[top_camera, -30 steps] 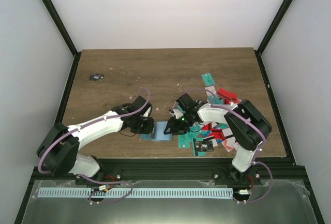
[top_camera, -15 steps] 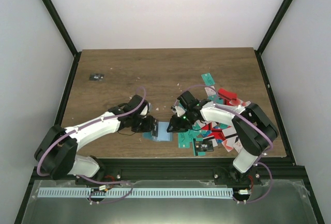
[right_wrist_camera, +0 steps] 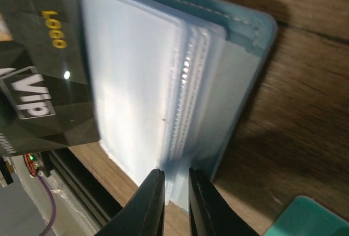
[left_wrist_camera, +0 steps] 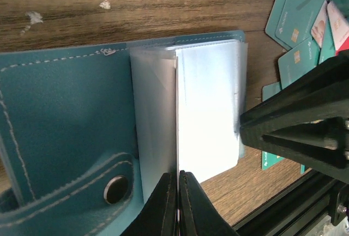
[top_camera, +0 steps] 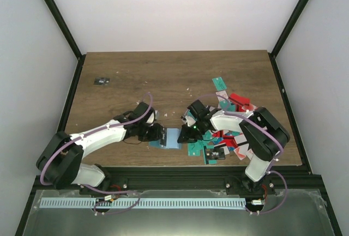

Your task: Put the credit cards into the card holder

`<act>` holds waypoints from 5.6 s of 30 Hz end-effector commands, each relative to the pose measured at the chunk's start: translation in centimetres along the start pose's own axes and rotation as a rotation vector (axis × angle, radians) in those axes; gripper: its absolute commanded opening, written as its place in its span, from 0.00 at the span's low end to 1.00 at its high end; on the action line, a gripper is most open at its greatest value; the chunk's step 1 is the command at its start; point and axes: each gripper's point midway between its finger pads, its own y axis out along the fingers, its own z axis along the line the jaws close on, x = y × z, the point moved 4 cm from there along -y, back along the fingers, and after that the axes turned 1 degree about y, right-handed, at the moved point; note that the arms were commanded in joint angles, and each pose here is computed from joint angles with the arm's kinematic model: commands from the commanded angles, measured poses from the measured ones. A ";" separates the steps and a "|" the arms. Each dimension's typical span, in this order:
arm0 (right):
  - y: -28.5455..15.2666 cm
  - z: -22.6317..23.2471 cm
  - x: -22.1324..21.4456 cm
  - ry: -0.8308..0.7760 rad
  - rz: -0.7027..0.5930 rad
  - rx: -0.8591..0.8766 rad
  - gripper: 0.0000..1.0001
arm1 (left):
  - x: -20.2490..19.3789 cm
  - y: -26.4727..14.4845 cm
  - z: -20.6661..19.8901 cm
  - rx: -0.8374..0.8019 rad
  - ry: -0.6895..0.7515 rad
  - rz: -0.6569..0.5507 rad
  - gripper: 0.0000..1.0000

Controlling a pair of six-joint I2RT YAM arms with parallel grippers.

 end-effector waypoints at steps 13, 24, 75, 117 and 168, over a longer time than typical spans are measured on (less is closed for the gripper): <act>2.0 -2.5 -1.7 0.029 0.060 -0.033 0.13 | -0.3 1.4 0.6 -0.032 -0.019 0.025 0.04; 2.5 -3.0 -2.1 0.032 0.080 -0.039 0.11 | -0.1 1.5 1.5 -0.030 -0.019 0.034 0.04; 2.0 -1.1 0.0 0.001 0.052 -0.014 0.11 | -0.7 4.6 0.9 -0.116 -0.077 0.146 0.04; 0.6 3.0 1.4 -0.084 -0.018 0.208 0.19 | -0.9 5.0 -0.4 0.037 -0.016 0.164 0.33; -1.5 2.8 2.3 -0.047 -0.047 0.064 0.20 | 1.8 -5.2 -6.2 0.078 0.212 -0.105 0.24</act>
